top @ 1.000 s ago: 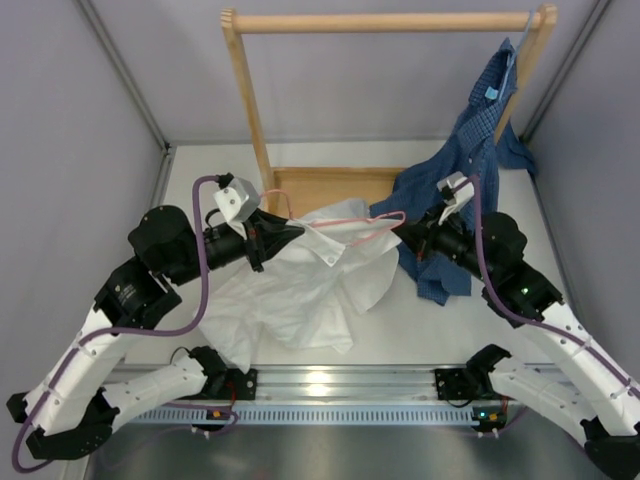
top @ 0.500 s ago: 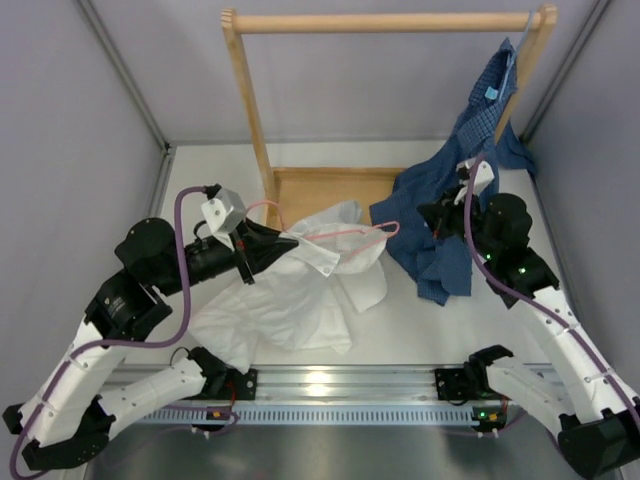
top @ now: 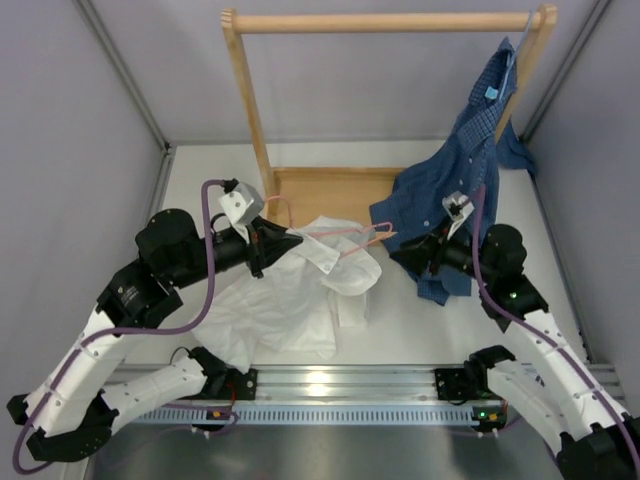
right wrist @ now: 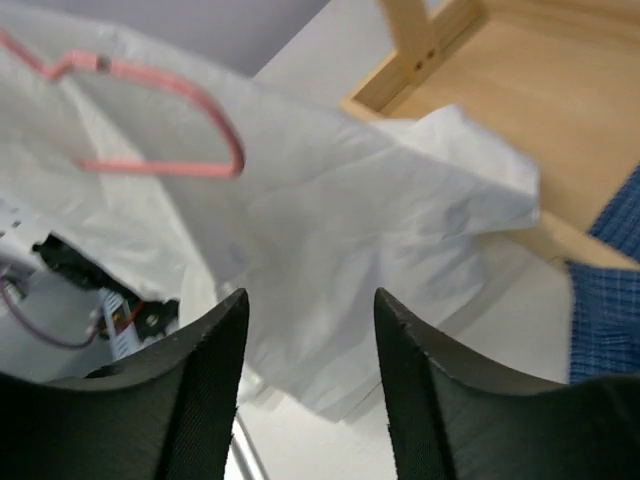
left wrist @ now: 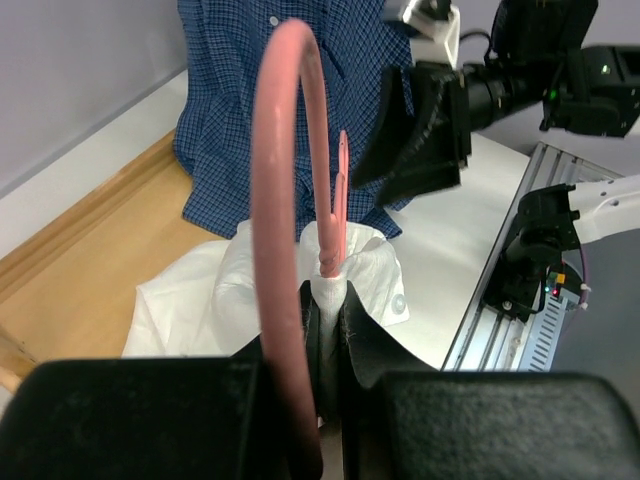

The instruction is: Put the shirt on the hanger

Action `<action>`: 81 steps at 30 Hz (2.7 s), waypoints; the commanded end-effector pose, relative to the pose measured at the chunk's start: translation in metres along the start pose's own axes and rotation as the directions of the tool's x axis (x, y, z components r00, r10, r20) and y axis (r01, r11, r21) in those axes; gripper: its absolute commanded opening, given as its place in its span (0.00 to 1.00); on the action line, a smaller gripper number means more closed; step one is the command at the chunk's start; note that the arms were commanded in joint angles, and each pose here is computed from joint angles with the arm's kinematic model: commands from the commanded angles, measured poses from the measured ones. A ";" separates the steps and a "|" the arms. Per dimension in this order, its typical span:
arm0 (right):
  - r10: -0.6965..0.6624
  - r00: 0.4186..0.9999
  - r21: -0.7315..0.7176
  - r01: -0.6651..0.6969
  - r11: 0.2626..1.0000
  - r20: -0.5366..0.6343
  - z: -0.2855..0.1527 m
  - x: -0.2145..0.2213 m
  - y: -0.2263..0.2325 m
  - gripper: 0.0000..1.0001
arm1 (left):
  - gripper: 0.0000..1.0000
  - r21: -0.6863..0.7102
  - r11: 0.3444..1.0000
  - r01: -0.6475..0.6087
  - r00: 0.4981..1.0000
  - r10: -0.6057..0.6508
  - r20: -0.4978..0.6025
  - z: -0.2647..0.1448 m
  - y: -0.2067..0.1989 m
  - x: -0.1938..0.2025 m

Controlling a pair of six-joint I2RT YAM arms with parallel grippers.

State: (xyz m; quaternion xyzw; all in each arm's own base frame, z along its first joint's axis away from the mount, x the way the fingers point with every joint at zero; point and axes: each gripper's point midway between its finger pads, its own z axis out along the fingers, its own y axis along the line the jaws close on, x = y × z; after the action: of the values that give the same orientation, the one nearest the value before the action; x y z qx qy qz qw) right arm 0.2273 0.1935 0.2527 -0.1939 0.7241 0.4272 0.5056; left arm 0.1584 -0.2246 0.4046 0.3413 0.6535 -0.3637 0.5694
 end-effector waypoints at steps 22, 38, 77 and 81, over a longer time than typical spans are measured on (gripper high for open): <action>0.079 0.993 -0.281 -0.051 0.958 0.090 0.025 0.018 0.067 0.03 | 0.00 0.065 0.997 0.035 0.990 -0.044 0.137 0.010 -0.011 -0.039; 0.040 0.999 0.276 -0.032 0.961 -0.024 0.001 -0.008 -0.029 0.00 | 0.00 0.027 0.997 -0.075 0.992 0.072 0.101 -0.020 -0.009 -0.020; -0.040 0.999 -0.054 0.039 0.998 -0.021 0.036 0.008 0.103 0.47 | 0.00 0.081 0.996 0.039 0.984 -0.052 0.170 0.067 0.022 -0.046; -0.080 0.996 0.014 0.080 0.997 0.031 -0.029 -0.018 0.100 0.63 | 0.00 0.249 0.968 -0.042 0.997 0.024 0.076 0.064 -0.001 -0.003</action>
State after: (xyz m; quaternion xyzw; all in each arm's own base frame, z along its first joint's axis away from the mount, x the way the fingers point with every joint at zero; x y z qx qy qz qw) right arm 0.1547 0.2688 0.2718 -0.2410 0.7257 0.4336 0.4767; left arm 0.2264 -0.2723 0.3840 0.3143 0.6670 -0.4010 0.5436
